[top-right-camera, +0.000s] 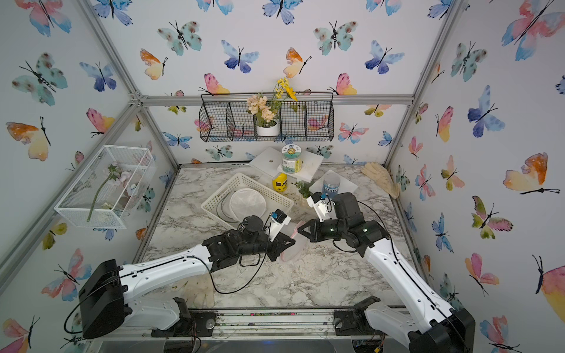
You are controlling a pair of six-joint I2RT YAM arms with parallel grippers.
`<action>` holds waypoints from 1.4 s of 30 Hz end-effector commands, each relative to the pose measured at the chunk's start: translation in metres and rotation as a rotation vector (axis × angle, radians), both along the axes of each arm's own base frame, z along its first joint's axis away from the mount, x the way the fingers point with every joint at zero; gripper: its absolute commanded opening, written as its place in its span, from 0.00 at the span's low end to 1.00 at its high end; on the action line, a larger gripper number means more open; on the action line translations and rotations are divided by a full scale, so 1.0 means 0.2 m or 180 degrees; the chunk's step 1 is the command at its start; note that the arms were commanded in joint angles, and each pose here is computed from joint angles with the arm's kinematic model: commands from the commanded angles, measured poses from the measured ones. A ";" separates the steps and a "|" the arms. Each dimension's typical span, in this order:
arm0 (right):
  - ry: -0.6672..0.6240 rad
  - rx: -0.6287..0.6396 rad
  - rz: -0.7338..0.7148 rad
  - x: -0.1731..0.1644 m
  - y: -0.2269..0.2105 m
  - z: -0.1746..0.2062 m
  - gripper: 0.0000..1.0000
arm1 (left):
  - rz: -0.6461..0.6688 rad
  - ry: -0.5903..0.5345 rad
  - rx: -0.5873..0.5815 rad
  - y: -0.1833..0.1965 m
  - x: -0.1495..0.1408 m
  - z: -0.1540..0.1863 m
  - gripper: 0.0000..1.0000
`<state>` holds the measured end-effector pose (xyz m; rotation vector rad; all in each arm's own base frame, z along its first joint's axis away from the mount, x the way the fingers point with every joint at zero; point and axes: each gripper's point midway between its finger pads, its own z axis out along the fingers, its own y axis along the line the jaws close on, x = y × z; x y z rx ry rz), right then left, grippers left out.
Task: Turn the laundry bag inside out
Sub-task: Zip the zipper on the laundry bag.
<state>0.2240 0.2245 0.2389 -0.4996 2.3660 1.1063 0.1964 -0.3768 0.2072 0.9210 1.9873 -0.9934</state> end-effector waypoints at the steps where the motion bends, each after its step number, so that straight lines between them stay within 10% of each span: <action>1: -0.0183 -0.0247 -0.0113 0.06 -0.05 0.03 0.02 | -0.0129 -0.0094 0.0073 0.02 -0.04 -0.01 0.00; 42: 0.0253 -0.0665 -0.0384 0.06 -0.13 -0.26 0.02 | -0.0540 -0.0461 -0.0348 0.10 -0.20 0.14 0.00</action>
